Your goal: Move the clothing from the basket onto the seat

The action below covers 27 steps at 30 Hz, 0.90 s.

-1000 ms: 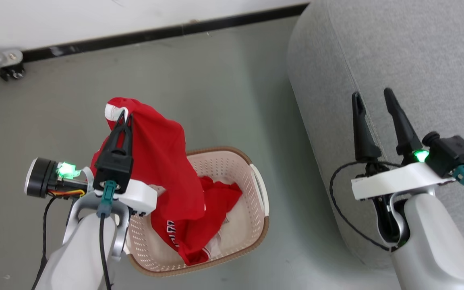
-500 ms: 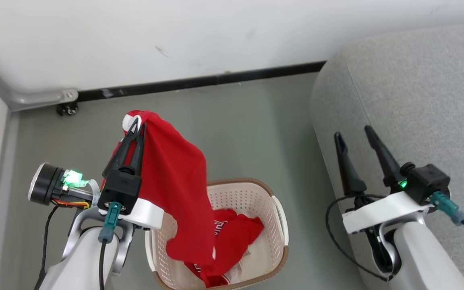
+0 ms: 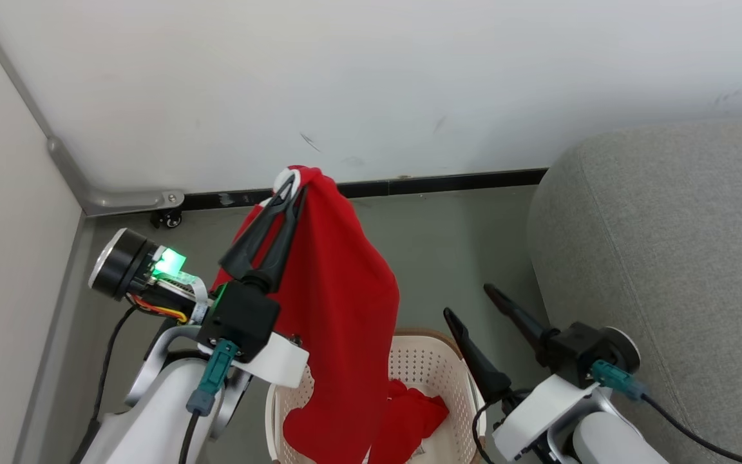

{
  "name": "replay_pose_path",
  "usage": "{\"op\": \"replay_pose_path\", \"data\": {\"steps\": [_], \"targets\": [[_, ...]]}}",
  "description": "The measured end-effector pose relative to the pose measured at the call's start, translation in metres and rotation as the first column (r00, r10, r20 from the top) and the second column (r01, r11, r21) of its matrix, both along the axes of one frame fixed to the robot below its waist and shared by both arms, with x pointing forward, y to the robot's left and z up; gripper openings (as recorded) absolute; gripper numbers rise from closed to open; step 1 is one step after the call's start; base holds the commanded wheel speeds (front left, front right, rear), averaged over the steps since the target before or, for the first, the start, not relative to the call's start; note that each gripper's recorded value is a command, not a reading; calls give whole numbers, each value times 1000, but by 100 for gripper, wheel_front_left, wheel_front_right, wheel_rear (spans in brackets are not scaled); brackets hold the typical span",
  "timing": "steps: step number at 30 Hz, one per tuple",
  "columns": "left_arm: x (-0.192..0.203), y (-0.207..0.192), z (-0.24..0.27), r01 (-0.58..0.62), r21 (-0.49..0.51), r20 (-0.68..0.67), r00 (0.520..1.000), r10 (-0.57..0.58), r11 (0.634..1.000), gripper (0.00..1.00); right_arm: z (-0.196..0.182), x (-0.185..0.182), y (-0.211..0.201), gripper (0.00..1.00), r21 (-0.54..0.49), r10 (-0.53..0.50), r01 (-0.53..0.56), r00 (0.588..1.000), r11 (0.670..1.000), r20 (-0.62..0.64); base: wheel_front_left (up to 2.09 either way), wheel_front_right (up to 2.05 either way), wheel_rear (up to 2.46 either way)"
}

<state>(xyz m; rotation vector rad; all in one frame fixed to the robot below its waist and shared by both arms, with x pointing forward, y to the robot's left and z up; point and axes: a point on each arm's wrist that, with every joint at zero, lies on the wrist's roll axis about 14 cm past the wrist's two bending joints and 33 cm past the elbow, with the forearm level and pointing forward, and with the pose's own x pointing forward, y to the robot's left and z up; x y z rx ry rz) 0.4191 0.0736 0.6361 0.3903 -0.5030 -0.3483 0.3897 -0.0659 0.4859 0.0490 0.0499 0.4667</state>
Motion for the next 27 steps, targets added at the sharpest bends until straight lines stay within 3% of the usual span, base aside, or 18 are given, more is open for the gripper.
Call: {"op": "replay_pose_path", "data": {"steps": [4, 12, 19, 27], "targets": [[-19, -17, 22, 76, 11, 56, 995, -77, 997, 0, -9, -17, 19, 100, -67, 100, -102, 994, 992, -38, 0, 0, 0], [-38, -31, 28, 153, 30, 60, 986, -155, 988, 0, -11, -29, 29, 100, -143, 193, -200, 979, 969, -63, 0, 0, 0], [-47, -41, 31, 196, 35, 68, 978, -198, 980, 0, -12, -52, 65, 100, -159, 335, -348, 937, 924, -103, 0, 0, 0], [-51, -47, 32, 225, 42, 68, 972, -227, 974, 0, 11, -36, 62, 100, -206, 366, -367, 930, 907, -43, 0, 0, 0]]}}
